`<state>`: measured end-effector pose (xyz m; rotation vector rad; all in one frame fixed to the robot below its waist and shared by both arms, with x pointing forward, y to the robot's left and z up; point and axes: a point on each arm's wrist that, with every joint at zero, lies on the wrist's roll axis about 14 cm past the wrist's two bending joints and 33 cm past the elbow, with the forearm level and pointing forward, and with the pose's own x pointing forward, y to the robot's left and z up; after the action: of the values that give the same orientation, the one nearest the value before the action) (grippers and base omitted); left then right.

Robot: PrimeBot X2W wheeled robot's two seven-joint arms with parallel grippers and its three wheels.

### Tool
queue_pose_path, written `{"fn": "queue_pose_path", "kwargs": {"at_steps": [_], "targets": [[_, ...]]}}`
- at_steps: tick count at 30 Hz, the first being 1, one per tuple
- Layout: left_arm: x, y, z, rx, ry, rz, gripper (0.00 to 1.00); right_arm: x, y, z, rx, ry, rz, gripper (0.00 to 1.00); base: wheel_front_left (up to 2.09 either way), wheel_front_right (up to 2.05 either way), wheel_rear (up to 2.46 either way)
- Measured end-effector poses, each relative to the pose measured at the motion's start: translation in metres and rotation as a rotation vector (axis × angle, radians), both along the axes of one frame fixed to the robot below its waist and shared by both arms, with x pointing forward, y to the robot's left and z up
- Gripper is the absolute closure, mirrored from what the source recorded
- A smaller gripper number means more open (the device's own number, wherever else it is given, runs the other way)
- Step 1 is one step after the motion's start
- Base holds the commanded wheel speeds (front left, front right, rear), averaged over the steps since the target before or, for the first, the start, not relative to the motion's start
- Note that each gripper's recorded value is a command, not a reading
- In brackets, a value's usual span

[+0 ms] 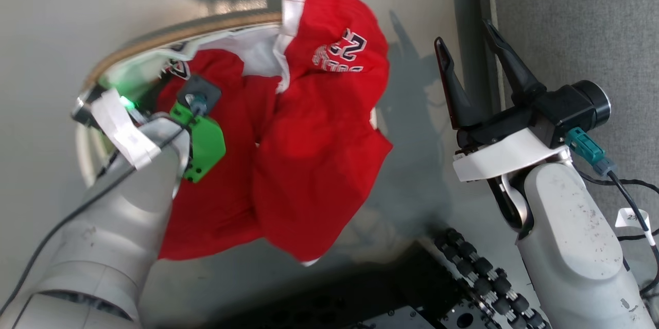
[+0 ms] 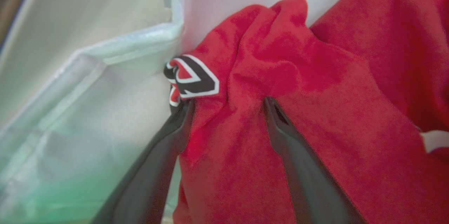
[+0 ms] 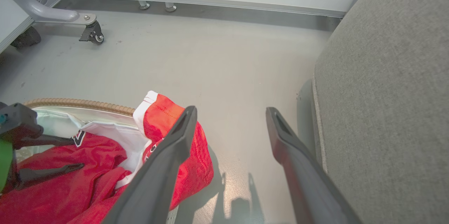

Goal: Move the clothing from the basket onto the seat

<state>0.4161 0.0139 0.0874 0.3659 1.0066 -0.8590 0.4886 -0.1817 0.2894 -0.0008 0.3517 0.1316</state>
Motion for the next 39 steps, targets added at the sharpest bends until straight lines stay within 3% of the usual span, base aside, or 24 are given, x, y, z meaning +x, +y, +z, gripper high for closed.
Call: {"fn": "queue_pose_path", "kwargs": {"at_steps": [6,7,8,9,27,39], "targets": [[-0.013,-0.011,-0.017,-0.006,0.085,-0.002,0.0,-0.007,-0.005,-0.014,-0.012,0.039,-0.012,0.0,0.0,0.0,0.0],[-0.014,-0.013,-0.017,-0.01,0.089,-0.004,0.06,-0.007,-0.006,-0.015,-0.011,0.04,-0.014,0.0,0.0,0.0,0.0],[-0.015,-0.014,-0.017,-0.014,0.091,-0.007,0.61,-0.005,-0.006,-0.014,-0.01,0.036,-0.015,0.0,0.0,0.0,0.0],[-0.016,-0.015,-0.017,-0.019,0.092,-0.007,1.0,-0.002,-0.006,-0.011,-0.01,0.026,-0.015,0.0,0.0,0.0,0.0],[-0.008,-0.027,0.071,-0.186,-0.064,0.145,1.0,-0.007,-0.015,0.06,0.005,-0.091,-0.062,0.0,0.0,0.0,0.0],[0.009,-0.039,0.203,-0.413,-0.333,0.269,1.0,-0.052,-0.007,0.112,0.04,-0.149,-0.059,0.0,0.0,0.0,0.0]]}}
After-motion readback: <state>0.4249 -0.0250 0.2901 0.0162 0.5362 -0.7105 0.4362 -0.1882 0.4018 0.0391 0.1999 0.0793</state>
